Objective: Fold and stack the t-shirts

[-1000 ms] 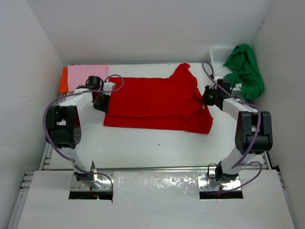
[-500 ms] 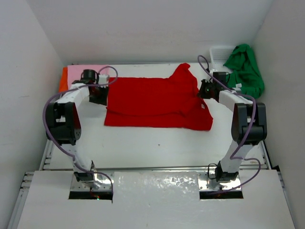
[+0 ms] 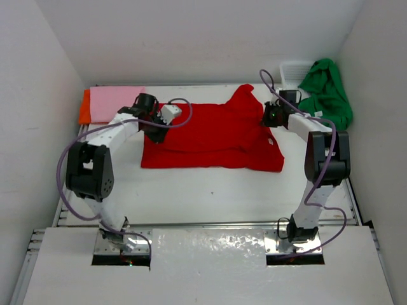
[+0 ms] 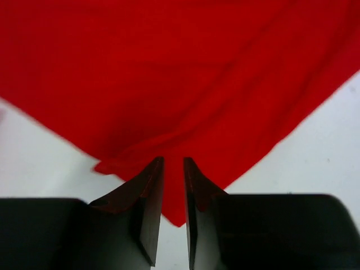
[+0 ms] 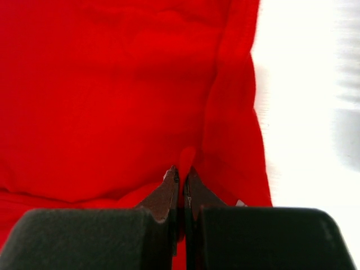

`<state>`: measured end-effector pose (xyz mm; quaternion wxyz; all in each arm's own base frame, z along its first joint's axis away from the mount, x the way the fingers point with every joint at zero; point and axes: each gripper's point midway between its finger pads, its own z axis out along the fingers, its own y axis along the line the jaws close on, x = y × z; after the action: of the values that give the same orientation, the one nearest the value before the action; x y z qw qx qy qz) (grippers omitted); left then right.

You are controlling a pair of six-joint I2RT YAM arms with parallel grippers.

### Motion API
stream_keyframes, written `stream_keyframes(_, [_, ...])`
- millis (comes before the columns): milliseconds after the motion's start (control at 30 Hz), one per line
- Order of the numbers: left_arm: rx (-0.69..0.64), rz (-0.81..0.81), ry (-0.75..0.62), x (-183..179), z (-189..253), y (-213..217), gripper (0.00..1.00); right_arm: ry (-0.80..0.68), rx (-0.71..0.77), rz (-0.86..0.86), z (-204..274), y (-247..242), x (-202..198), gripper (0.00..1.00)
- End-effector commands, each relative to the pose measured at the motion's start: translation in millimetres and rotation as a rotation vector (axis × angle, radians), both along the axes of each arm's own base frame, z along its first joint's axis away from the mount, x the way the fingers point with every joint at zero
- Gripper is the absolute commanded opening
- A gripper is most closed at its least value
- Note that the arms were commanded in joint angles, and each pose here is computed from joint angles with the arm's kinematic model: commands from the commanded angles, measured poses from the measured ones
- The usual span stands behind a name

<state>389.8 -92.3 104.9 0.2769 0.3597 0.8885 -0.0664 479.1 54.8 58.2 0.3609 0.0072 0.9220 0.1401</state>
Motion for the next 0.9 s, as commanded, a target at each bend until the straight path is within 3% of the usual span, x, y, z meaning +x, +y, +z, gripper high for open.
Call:
stream_keyframes(0, [-0.037, -0.071, 0.127, -19, -27, 2, 0.18, -0.069, 0.013, 0.000, 26, 4, 11, 0.00])
stream_keyframes(67, [-0.037, -0.043, 0.120, -14, -31, -2, 0.23, -0.071, 0.022, -0.010, 28, 5, 13, 0.04])
stream_keyframes(100, [-0.001, 0.005, 0.088, 1, -36, 5, 0.26, -0.063, 0.027, -0.014, 27, 5, 15, 0.16])
stream_keyframes(167, [0.039, 0.121, 0.076, 16, -42, 20, 0.28, -0.049, 0.023, -0.006, 26, 6, 16, 0.56])
stream_keyframes(200, [0.081, 0.189, 0.058, 32, -46, 33, 0.31, -0.009, -0.004, 0.005, 21, 4, 10, 0.66])
stream_keyframes(267, [0.049, 0.339, 0.060, 48, -43, 56, 0.37, 0.009, -0.087, -0.035, 28, -10, 14, 0.78])
stream_keyframes(367, [-0.096, 0.512, -0.029, 83, -2, 83, 0.41, 0.063, -0.187, -0.106, 47, -34, -7, 0.92])
stream_keyframes(467, [-0.176, 0.630, -0.131, 87, 41, 116, 0.48, 0.064, -0.202, -0.195, 63, -52, -40, 0.98])
stream_keyframes(533, [-0.166, 0.629, -0.142, 76, 49, 120, 0.51, 0.142, -0.164, -0.234, 45, -59, -74, 0.96])
stream_keyframes(633, [-0.200, 0.530, 0.006, 27, 23, 88, 0.52, 0.204, -0.102, -0.309, 26, -67, -122, 0.84])
stream_keyframes(667, [-0.177, 0.487, 0.230, -32, -31, 69, 0.56, 0.186, -0.032, -0.310, 10, -57, -143, 0.79])
stream_keyframes(867, [-0.139, 0.512, 0.263, -48, -51, 74, 0.64, 0.327, 0.063, -0.276, -32, -37, -165, 0.82])
